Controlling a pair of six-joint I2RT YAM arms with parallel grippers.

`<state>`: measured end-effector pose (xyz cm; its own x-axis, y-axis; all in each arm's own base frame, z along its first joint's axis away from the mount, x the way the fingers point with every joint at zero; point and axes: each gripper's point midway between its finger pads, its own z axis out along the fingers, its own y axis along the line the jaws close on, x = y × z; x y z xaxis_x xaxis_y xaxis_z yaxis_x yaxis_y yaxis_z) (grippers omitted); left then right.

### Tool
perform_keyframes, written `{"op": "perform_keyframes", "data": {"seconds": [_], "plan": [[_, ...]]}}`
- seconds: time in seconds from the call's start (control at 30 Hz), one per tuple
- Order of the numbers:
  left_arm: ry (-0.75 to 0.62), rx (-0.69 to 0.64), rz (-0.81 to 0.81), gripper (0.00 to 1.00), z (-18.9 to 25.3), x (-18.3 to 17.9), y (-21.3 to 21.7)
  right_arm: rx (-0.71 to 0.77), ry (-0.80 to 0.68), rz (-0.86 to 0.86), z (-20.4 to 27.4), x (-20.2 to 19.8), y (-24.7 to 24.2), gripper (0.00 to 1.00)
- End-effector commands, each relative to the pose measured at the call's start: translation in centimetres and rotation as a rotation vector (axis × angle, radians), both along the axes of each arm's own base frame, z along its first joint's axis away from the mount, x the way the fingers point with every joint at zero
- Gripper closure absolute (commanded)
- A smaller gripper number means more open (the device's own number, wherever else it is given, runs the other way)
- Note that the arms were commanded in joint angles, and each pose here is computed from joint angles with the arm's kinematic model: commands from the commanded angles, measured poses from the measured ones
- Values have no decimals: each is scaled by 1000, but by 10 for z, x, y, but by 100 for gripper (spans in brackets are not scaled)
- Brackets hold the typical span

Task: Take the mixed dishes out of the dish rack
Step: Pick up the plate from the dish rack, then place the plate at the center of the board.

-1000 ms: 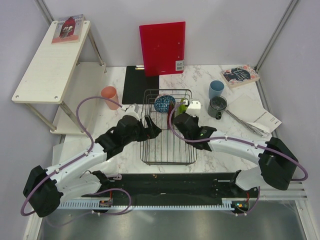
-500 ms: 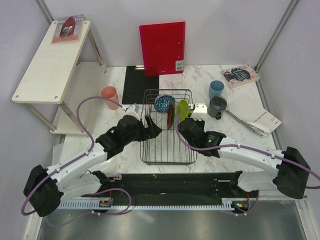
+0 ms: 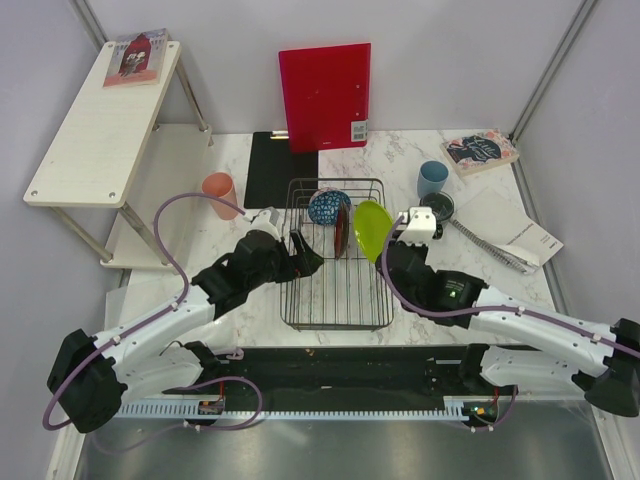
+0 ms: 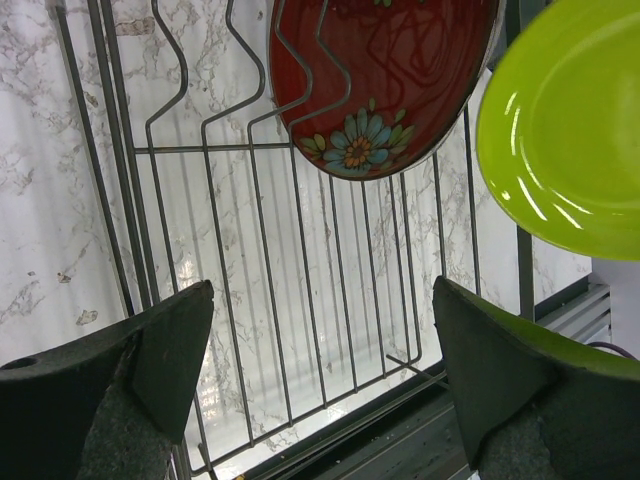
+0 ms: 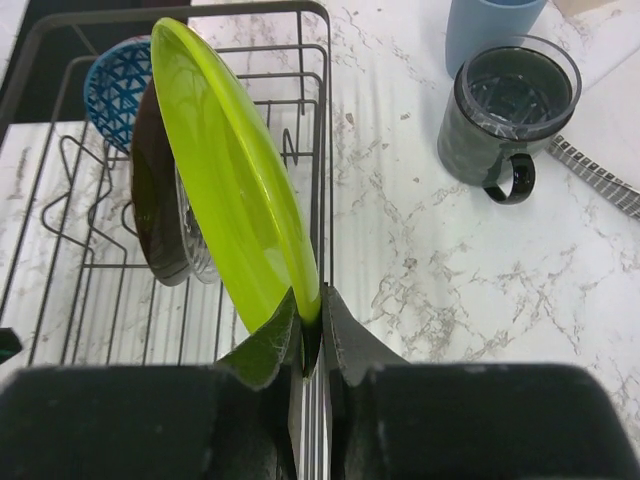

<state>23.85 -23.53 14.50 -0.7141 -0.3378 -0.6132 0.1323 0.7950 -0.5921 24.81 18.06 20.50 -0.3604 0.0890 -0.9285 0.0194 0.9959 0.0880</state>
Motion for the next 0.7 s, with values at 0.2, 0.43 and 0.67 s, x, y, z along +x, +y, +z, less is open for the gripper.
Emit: {"op": "perform_keyframes", "data": {"seconds": [0.2, 0.43, 0.67], "plan": [[13, 62, 41, 3, -5, 2, 13, 228, -47, 115, 55, -18, 8, 100], [-144, 9, 88, 1, 47, 10, 24, 382, -12, 418, 79, -46, 56, 100], [-412, -105, 43, 1, 120, -1, 34, 473, 9, 555, 98, -61, 80, 100]]}}
